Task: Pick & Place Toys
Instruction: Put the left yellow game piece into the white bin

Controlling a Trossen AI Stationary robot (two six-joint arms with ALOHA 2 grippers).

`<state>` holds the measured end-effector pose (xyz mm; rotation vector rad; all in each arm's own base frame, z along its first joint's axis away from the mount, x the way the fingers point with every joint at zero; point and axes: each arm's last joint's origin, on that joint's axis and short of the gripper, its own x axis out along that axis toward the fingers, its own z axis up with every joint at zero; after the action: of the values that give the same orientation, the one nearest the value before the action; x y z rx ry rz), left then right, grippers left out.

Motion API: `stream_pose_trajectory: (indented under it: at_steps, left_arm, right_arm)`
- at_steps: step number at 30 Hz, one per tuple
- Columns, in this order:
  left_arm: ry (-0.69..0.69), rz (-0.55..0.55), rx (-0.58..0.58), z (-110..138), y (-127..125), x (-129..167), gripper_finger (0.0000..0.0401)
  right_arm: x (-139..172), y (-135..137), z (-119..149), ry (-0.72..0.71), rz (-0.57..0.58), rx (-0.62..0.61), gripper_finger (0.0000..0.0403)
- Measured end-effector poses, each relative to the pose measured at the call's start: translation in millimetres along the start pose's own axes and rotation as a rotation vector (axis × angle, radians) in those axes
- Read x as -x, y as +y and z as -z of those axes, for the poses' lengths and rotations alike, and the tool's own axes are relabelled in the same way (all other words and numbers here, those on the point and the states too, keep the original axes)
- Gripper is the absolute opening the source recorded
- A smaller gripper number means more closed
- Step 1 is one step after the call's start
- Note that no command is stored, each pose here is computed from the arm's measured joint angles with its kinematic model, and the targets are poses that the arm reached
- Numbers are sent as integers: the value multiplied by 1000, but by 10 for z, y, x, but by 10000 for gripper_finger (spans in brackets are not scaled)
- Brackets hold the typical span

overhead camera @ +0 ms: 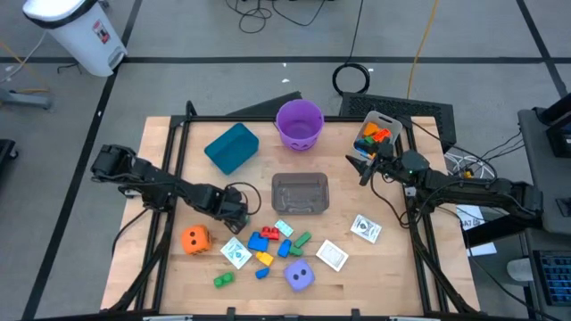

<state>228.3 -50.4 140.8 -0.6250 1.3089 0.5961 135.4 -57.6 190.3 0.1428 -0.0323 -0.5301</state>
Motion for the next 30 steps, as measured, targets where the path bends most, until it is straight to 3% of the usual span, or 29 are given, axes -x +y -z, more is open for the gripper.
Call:
stream_pose_trajectory:
  at_steps: [4,12,16,24,30]
  left_arm:
    - [5,42,-83,-36,-63,103,129]
    - [-146,72,-180,-157,-185,518,130]
    - [-312,96,-242,-254,-300,707,142]
    - [-768,264,-427,-557,-618,942,132]
    - [-1018,341,-546,-760,-786,1018,140]
  right_arm:
    - [0,0,0,0,0,0,265]
    - [0,1,-3,-3,-4,-1,265]
    - [0,6,-6,-5,-18,-1,265]
    - [8,127,-60,-54,-202,-35,265]
    - [-12,281,-45,-76,-297,-4,265]
